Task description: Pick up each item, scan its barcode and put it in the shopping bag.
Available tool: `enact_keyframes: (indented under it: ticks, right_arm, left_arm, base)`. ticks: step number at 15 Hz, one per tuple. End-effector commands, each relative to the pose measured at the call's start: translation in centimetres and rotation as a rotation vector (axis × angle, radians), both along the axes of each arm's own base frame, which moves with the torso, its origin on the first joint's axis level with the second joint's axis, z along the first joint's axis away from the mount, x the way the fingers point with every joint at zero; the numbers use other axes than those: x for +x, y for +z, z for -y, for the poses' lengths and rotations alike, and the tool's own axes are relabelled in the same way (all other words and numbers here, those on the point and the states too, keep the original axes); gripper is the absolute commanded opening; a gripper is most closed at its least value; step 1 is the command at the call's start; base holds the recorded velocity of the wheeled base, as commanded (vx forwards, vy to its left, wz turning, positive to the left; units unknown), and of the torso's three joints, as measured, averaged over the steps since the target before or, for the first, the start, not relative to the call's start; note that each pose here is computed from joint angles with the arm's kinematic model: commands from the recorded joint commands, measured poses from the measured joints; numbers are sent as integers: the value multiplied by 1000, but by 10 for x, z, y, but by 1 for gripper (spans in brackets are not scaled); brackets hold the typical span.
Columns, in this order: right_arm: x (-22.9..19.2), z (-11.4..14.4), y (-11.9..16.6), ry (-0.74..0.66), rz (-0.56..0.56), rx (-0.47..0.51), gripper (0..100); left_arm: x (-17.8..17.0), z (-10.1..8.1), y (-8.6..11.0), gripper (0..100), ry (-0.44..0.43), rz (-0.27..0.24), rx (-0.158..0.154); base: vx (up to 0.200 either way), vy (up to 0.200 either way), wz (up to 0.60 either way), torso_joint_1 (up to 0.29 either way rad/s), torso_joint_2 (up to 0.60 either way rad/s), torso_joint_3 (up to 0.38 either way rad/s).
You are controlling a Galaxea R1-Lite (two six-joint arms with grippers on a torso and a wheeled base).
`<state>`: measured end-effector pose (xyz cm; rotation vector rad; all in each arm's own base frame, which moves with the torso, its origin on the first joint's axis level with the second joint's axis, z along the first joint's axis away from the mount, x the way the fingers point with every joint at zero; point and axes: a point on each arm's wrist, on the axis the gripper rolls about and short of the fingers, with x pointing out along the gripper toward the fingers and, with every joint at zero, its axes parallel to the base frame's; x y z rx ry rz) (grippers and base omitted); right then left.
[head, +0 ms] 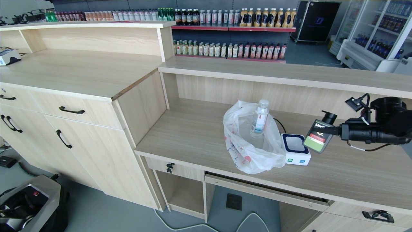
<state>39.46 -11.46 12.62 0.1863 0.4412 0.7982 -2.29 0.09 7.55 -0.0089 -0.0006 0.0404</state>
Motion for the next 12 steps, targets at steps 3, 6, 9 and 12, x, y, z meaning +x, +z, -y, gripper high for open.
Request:
enact_keyframes:
  ticks: [3,6,9,12]
  right_arm:
    - [9,-6,-3,20,4,-1,0]
    - [12,-10,-4,31,6,-1,0]
    - [12,-10,-4,31,6,-1,0]
    - [0,-11,25,25,62,-21,0]
  left_arm:
    - [0,0,0,100,1,0,0]
    - [0,0,0,100,1,0,0]
    - [0,0,0,100,1,0,1]
    - [0,0,0,100,1,0,0]
  base:
    - [0,0,0,0,0,0]
    - [0,0,0,0,0,0]
    - [0,0,0,0,0,0]
    - [0,0,0,0,0,0]
